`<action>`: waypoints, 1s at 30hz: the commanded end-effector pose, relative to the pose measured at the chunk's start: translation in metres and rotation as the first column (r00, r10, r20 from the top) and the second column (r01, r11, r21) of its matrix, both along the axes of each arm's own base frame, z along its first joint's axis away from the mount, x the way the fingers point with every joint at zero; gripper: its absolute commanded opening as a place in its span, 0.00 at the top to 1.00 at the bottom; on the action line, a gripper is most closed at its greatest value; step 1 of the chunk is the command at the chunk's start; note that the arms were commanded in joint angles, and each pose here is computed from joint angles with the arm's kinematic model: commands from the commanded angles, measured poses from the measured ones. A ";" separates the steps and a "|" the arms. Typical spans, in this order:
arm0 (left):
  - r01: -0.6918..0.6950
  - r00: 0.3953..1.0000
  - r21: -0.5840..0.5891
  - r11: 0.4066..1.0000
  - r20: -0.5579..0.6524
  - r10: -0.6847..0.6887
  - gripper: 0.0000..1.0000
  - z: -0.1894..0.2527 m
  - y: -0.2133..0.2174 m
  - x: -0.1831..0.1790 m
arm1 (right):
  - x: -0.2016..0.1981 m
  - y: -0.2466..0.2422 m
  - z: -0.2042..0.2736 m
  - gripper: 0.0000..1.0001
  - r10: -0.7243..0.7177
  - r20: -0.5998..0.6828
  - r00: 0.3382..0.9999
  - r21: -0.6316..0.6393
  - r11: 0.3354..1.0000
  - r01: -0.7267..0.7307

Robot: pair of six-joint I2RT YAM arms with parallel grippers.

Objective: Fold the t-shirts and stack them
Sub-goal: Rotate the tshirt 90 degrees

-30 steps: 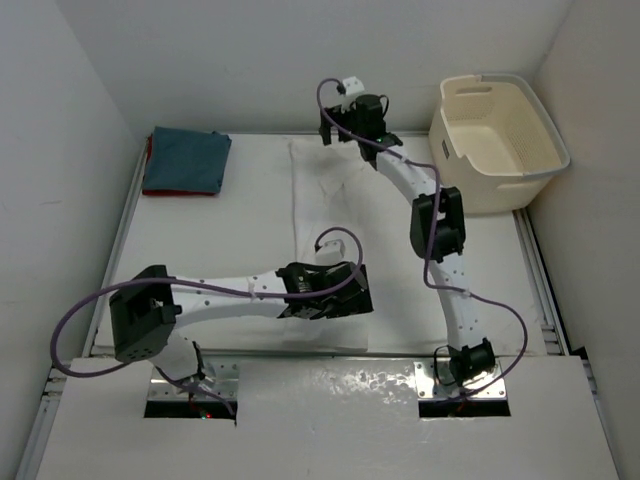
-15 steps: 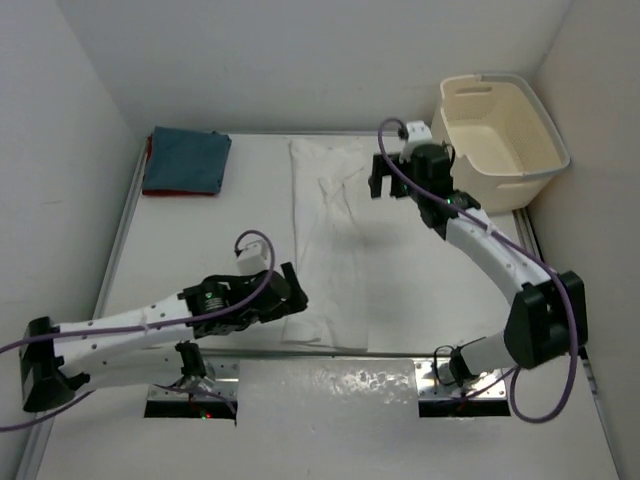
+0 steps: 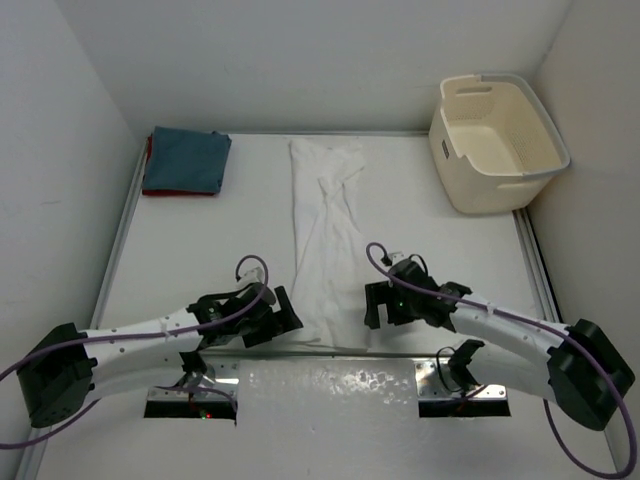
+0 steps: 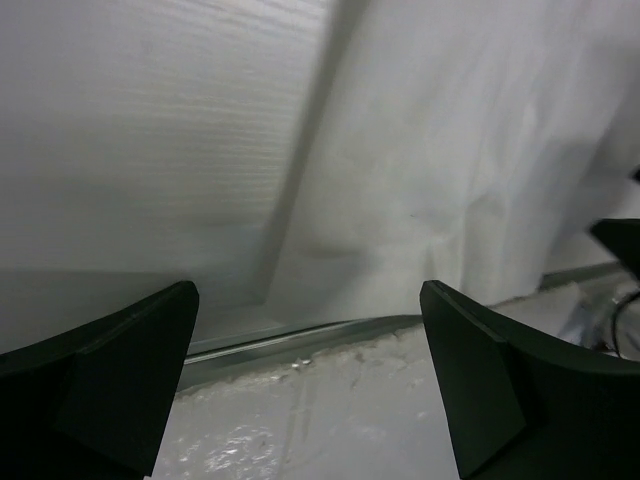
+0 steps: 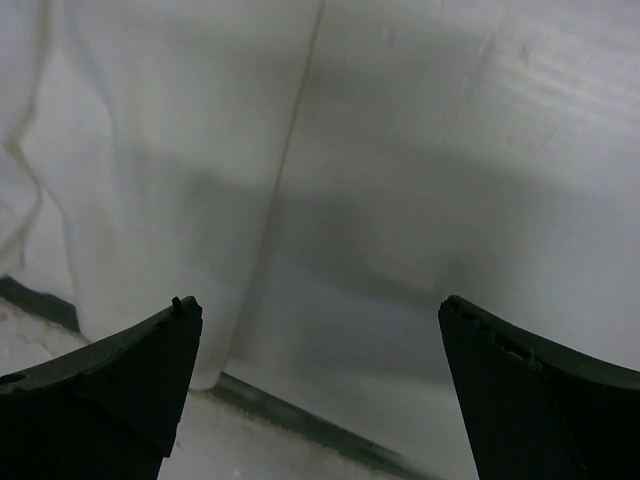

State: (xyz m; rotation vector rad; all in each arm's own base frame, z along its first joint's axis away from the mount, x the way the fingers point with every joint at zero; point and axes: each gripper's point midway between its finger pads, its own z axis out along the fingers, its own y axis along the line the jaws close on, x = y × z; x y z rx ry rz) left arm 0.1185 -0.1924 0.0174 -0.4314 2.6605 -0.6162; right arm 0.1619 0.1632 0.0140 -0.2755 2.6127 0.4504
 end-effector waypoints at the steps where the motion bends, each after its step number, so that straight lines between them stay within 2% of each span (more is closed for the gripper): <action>1: 0.037 0.999 -0.131 0.991 -0.012 -0.039 0.07 0.001 -0.024 -0.003 | -0.021 0.019 -0.003 0.01 -0.051 -0.082 0.995 0.100 0.993 0.059; 7: -0.009 1.000 -0.165 0.986 -0.031 0.004 0.18 -0.009 -0.018 -0.008 | -0.041 0.036 -0.009 0.01 -0.022 -0.150 0.988 0.180 0.982 0.050; 10: -0.010 0.999 -0.161 0.987 -0.035 0.004 0.36 -0.011 -0.015 -0.010 | -0.054 0.039 -0.017 0.01 -0.029 -0.203 0.979 0.224 0.972 0.076; 12: -0.009 0.999 -0.157 0.988 -0.045 0.002 0.39 -0.013 -0.012 -0.014 | -0.056 0.041 -0.017 0.01 -0.041 -0.214 0.976 0.248 0.964 0.095; 13: -0.009 0.999 -0.155 0.988 -0.050 0.001 0.44 -0.017 -0.010 -0.016 | -0.059 0.041 -0.018 0.01 -0.053 -0.222 0.974 0.263 0.958 0.112; 16: 0.000 0.998 -0.164 0.987 -0.060 -0.010 0.51 -0.021 -0.010 -0.019 | -0.062 0.044 -0.019 0.04 -0.069 -0.238 0.969 0.306 0.941 0.143; 19: 0.001 0.996 -0.133 0.991 -0.083 -0.012 0.59 -0.029 -0.005 -0.024 | -0.068 0.043 -0.025 0.09 -0.078 -0.270 0.960 0.305 0.939 0.162; 21: -0.002 0.997 -0.133 0.991 -0.078 -0.008 0.62 -0.030 -0.005 -0.022 | -0.074 0.045 -0.026 0.14 -0.069 -0.293 0.954 0.313 0.936 0.164; 23: 0.001 0.997 -0.135 0.991 -0.074 -0.011 0.63 -0.031 -0.005 -0.022 | -0.079 0.046 -0.027 0.15 -0.055 -0.303 0.951 0.307 0.940 0.152; 24: -0.001 0.997 -0.135 0.991 -0.075 -0.010 0.67 -0.031 -0.005 -0.022 | -0.080 0.046 -0.028 0.15 -0.058 -0.309 0.949 0.300 0.941 0.156; 26: -0.001 0.997 -0.132 0.991 -0.077 -0.009 0.71 -0.033 -0.004 -0.023 | -0.084 0.043 -0.032 0.24 -0.066 -0.327 0.943 0.293 0.941 0.168; 29: 0.002 0.998 -0.155 0.988 -0.064 -0.012 0.73 -0.032 -0.008 -0.021 | -0.086 0.043 -0.033 0.30 -0.071 -0.334 0.940 0.288 0.942 0.173; 30: 0.008 0.998 -0.160 0.987 -0.058 -0.018 0.77 -0.031 -0.009 -0.021 | -0.086 0.041 -0.035 0.33 -0.079 -0.340 0.937 0.283 0.942 0.182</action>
